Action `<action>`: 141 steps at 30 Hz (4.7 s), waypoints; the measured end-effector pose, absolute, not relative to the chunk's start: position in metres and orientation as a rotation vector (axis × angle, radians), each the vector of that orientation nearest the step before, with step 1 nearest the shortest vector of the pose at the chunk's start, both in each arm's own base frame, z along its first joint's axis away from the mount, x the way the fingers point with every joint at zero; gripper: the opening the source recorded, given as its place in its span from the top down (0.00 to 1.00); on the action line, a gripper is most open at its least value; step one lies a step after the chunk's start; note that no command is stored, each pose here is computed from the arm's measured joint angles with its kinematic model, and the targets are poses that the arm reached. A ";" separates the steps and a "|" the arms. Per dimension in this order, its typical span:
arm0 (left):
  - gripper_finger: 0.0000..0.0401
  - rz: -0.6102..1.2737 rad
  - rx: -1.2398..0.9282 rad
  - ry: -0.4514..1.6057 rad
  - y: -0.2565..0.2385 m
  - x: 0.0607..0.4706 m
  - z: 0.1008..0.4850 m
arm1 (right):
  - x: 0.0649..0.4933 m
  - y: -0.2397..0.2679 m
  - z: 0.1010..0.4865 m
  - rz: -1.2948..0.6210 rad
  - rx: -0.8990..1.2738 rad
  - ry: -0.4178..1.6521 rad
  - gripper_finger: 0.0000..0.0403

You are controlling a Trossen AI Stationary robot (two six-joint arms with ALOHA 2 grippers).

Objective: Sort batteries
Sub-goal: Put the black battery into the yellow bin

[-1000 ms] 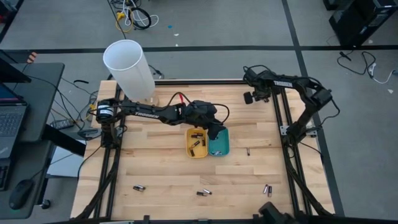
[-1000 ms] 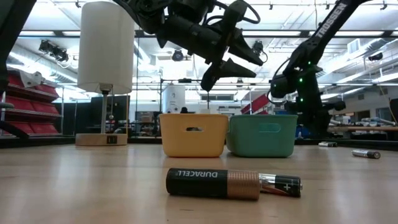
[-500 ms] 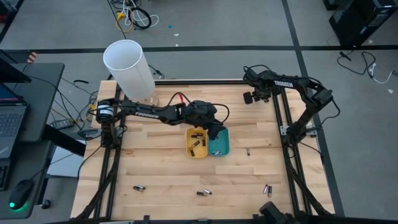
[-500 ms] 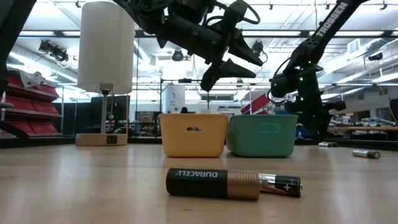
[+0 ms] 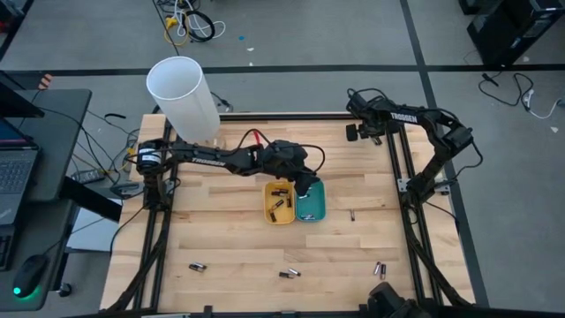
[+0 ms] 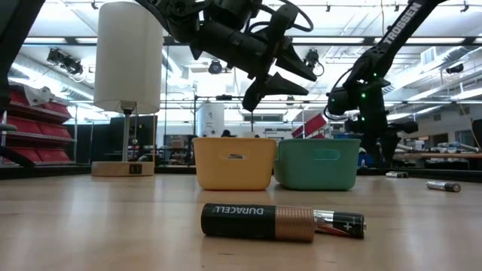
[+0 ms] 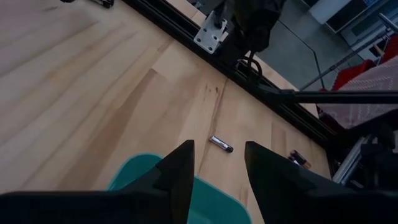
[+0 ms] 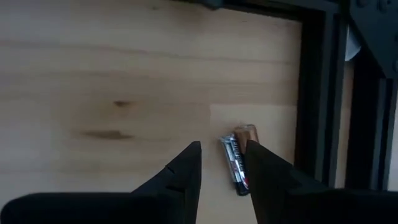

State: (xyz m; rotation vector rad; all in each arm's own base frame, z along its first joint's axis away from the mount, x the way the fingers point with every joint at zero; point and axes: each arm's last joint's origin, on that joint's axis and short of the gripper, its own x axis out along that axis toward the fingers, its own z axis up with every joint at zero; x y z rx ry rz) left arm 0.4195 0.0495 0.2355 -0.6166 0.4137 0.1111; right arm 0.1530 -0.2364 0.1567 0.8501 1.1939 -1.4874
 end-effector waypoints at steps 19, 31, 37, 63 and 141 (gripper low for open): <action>0.61 0.079 -0.616 0.429 0.052 0.419 0.235 | 0.151 -0.245 0.157 -1.676 1.091 0.903 0.72; 0.61 0.062 -0.615 0.442 0.052 0.418 0.234 | 0.147 -0.254 0.158 -1.980 1.268 0.474 0.76; 0.61 0.078 -0.612 0.509 0.054 0.415 0.228 | 0.159 -0.257 0.160 -1.671 1.051 0.725 0.80; 0.61 0.013 -0.589 0.516 0.055 0.415 0.229 | 0.153 -0.248 0.149 -0.981 0.303 1.816 1.00; 0.61 0.094 -0.620 0.416 0.067 0.416 0.236 | 0.202 -0.135 0.136 -0.354 0.354 1.922 0.92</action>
